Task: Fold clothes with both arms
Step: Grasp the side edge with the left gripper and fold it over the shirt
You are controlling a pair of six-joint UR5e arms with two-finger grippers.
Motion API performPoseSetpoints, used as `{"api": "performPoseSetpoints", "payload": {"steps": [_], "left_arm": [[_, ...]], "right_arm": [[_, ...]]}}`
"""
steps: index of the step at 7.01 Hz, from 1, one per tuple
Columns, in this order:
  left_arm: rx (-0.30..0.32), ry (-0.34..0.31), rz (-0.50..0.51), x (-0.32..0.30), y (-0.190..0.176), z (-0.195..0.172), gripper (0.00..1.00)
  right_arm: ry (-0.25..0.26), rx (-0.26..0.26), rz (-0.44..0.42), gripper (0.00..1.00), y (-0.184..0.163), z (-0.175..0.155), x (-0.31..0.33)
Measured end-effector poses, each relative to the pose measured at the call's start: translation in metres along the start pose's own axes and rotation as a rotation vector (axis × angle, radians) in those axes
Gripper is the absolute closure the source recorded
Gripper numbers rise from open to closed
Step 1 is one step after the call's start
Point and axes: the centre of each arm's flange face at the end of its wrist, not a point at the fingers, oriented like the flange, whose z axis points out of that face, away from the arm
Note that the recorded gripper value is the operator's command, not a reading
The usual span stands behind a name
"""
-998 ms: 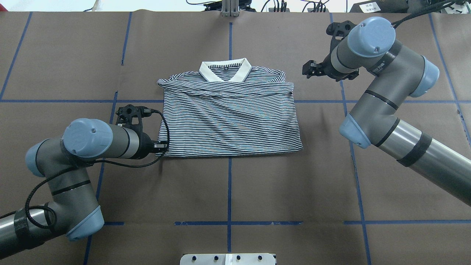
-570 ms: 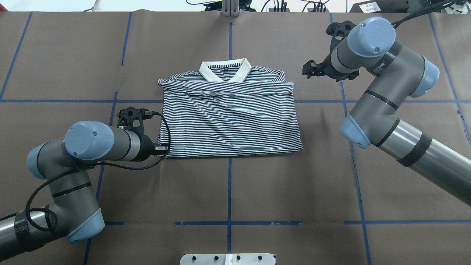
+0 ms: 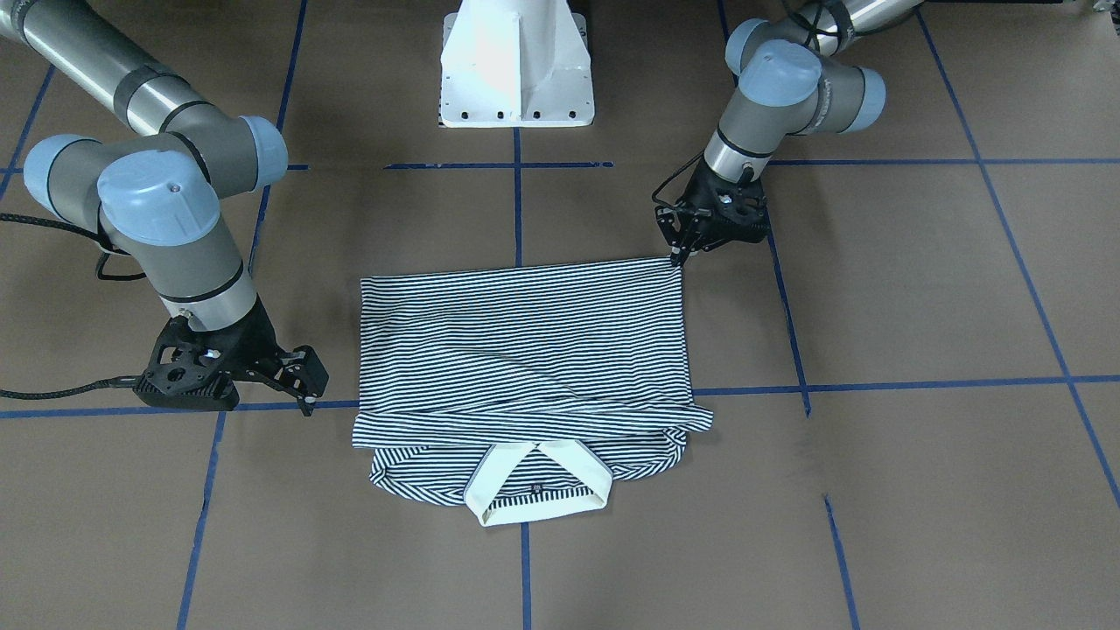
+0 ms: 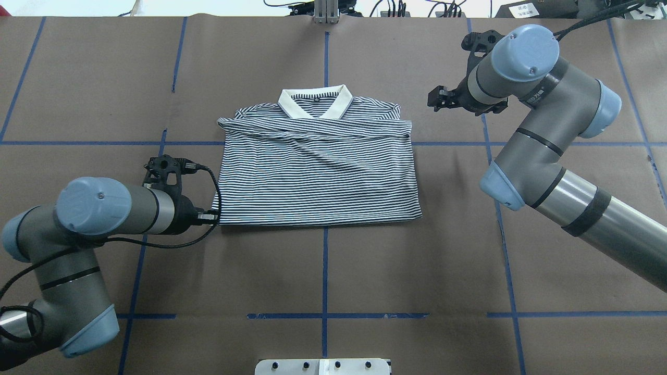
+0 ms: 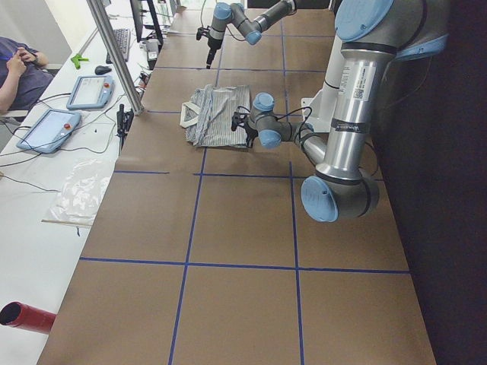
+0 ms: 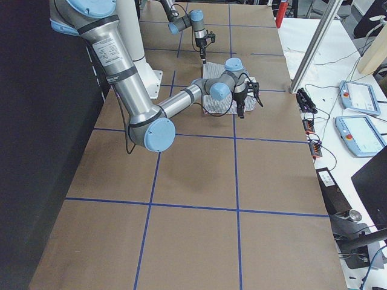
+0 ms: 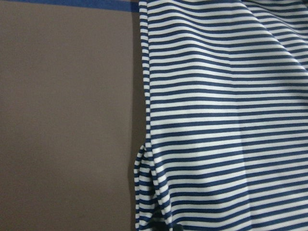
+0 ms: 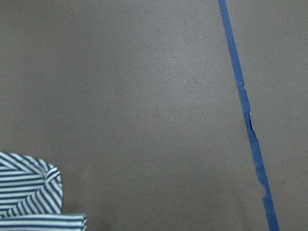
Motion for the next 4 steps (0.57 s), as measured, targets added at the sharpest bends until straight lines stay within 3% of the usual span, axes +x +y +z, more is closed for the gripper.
{"api": "performPoseSetpoints", "payload": {"steps": [2, 4], "left_arm": [[0.056, -0.083, 0.098, -0.054, -0.043, -0.007, 1.00], [0.120, -0.191, 0.148, -0.100, -0.133, 0.011, 1.00]], "right_arm": [[0.001, 0.001, 0.001, 0.00, 0.000, 0.000, 0.000], [0.002, 0.001, 0.008, 0.00, 0.000, 0.001, 0.000]]}}
